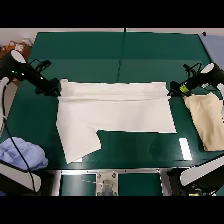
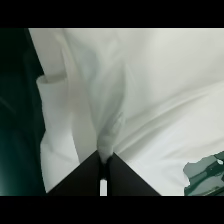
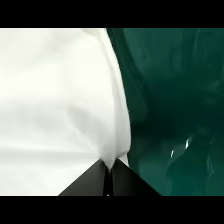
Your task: Fold the shirts.
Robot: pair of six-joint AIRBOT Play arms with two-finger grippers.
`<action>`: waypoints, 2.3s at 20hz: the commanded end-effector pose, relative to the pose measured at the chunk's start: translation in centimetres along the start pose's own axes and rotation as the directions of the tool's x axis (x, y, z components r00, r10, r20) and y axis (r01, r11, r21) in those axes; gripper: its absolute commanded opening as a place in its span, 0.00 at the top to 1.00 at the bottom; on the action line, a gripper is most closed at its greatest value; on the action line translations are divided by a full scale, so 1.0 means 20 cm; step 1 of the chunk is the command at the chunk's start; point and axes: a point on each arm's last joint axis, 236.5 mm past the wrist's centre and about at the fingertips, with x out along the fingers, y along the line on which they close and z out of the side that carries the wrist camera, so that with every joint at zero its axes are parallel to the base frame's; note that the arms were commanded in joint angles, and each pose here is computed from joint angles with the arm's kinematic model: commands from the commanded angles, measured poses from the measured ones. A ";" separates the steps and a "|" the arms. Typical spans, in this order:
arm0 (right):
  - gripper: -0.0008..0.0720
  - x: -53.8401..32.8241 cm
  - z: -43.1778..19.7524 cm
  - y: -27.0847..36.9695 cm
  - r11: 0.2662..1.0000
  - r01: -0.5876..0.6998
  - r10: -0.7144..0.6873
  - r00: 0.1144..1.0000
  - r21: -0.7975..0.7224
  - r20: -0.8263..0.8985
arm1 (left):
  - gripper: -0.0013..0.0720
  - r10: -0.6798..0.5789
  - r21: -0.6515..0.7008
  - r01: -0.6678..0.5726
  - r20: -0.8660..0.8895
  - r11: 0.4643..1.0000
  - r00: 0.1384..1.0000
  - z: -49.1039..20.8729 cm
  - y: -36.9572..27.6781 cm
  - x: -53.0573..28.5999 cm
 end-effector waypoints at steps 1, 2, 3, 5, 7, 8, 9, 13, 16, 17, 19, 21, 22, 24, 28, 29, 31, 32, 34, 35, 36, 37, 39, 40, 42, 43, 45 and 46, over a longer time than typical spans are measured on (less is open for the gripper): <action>0.97 0.01 -0.02 -0.01 1.000 0.001 -0.001 1.000 0.002 -0.012 | 0.95 0.006 -0.017 -0.007 -0.050 1.000 0.999 -0.06 0.00 0.08; 0.97 0.01 -0.02 -0.01 1.000 0.001 -0.001 1.000 0.002 -0.013 | 0.95 0.006 -0.013 -0.007 -0.031 1.000 0.999 -0.04 0.00 0.08; 0.97 0.01 -0.02 0.00 1.000 0.001 -0.001 1.000 0.002 -0.013 | 0.95 -0.002 -0.012 0.002 -0.018 1.000 1.000 -0.02 -0.02 0.09; 0.70 -0.01 -0.04 0.00 1.000 -0.001 0.001 0.999 0.001 -0.032 | 0.75 -0.011 -0.021 0.011 -0.024 1.000 1.000 -0.03 -0.03 0.08; 0.61 -0.06 -0.08 -0.02 1.000 0.015 -0.013 0.997 0.024 -0.079 | 0.23 -0.020 -0.067 0.014 -0.084 0.998 0.996 -0.10 -0.03 0.07; 0.61 -0.10 -0.10 -0.05 0.998 0.047 -0.042 0.994 0.045 -0.103 | 0.24 -0.021 -0.081 0.012 -0.111 0.997 0.994 -0.13 -0.03 0.05; 0.62 -0.15 -0.13 -0.09 0.994 0.085 -0.076 0.989 0.069 -0.129 | 0.24 -0.023 -0.096 0.010 -0.132 0.995 0.991 -0.17 -0.03 0.03; 0.97 -0.27 -0.33 -0.14 0.984 0.137 -0.111 0.970 0.111 -0.215 | 0.94 0.053 -0.075 -0.062 -0.125 0.995 0.991 -0.26 0.01 -0.12; 0.98 -0.29 -0.57 -0.16 0.979 0.140 -0.102 0.965 0.146 -0.244 | 0.95 0.116 -0.053 -0.119 -0.051 0.992 0.992 -0.41 0.00 -0.22; 0.97 -0.30 -0.65 -0.17 0.975 0.142 -0.100 0.967 0.170 -0.234 | 0.95 0.140 -0.055 -0.141 -0.032 0.988 0.990 -0.49 0.01 -0.23; 0.97 -0.31 -0.84 -0.20 0.952 0.152 -0.100 0.975 0.266 -0.199 | 0.95 0.184 -0.090 -0.183 0.005 0.979 0.983 -0.70 0.04 -0.21; 0.97 -0.29 -1.03 -0.20 0.927 0.155 -0.108 0.983 0.342 -0.151 | 0.94 0.190 -0.156 -0.183 0.034 0.971 0.981 -0.90 0.05 -0.13; 0.97 -0.26 -1.10 -0.19 0.921 0.149 -0.109 0.986 0.361 -0.127 | 0.69 0.192 -0.172 -0.182 0.046 0.968 0.980 -0.98 0.06 -0.09; 0.59 -0.18 -1.18 -0.13 0.915 0.079 -0.057 0.996 0.396 -0.066 | 0.14 0.195 -0.255 -0.167 0.089 0.952 0.977 -1.08 0.10 0.02; 0.40 -0.01 -1.21 -0.04 0.869 -0.050 0.054 0.999 0.492 0.006 | 0.14 0.113 -0.322 -0.101 0.017 0.941 0.993 -1.24 0.12 0.30; 0.40 0.02 -1.20 -0.03 0.854 -0.074 0.072 0.997 0.515 0.024 | 0.14 0.073 -0.343 -0.058 0.029 0.937 0.997 -1.25 0.09 0.36; 0.40 0.06 -1.18 0.00 0.820 -0.124 0.103 0.992 0.559 0.069 | 0.14 0.000 -0.361 0.034 0.096 0.932 0.995 -1.21 0.04 0.45; 0.40 0.08 -1.16 0.00 0.804 -0.143 0.111 0.990 0.577 0.090 | 0.14 -0.020 -0.370 0.064 0.122 0.927 0.992 -1.19 0.03 0.48; 0.40 0.10 -1.13 0.02 0.772 -0.179 0.132 0.984 0.609 0.121 | 0.14 -0.016 -0.388 0.070 0.139 0.919 0.990 -1.19 0.05 0.52; 0.40 0.11 -1.11 0.02 0.758 -0.195 0.137 0.981 0.622 0.139 | 0.14 -0.010 -0.391 0.070 0.154 0.918 0.988 -1.18 0.06 0.52; 0.40 0.12 -1.08 0.02 0.741 -0.213 0.145 0.977 0.637 0.158 | 0.20 -0.012 -0.395 0.083 0.179 0.915 0.984 -1.15 0.06 0.51; 0.40 0.12 -1.06 0.03 0.726 -0.232 0.154 0.972 0.647 0.176 | 0.40 -0.025 -0.390 0.107 0.211 0.915 0.977 -1.11 0.05 0.51; 0.66 0.12 -0.99 0.06 0.726 -0.270 0.165 0.961 0.633 0.221 | 0.50 -0.083 -0.352 0.187 0.291 0.917 0.953 -1.02 -0.02 0.48; 0.86 0.13 -0.97 0.08 0.733 -0.285 0.176 0.956 0.617 0.233 | 0.53 -0.115 -0.327 0.226 0.325 0.918 0.939 -0.98 -0.06 0.46; 0.97 0.12 -0.96 0.14 0.766 -0.304 0.202 0.950 0.566 0.238 | 0.95 -0.157 -0.268 0.257 0.345 0.928 0.925 -0.95 -0.11 0.44; 0.97 0.11 -0.95 0.15 0.787 -0.305 0.211 0.950 0.537 0.230 | 0.95 -0.172 -0.239 0.258 0.330 0.936 0.928 -0.95 -0.14 0.42; 0.97 0.07 -0.96 0.15 0.827 -0.283 0.212 0.957 0.485 0.197 | 0.95 -0.166 -0.150 0.209 0.259 0.966 0.951 -1.00 -0.17 0.35; 0.97 0.04 -0.98 0.12 0.846 -0.256 0.199 0.965 0.468 0.169 | 0.95 -0.142 -0.116 0.171 0.224 0.978 0.964 -1.02 -0.17 0.31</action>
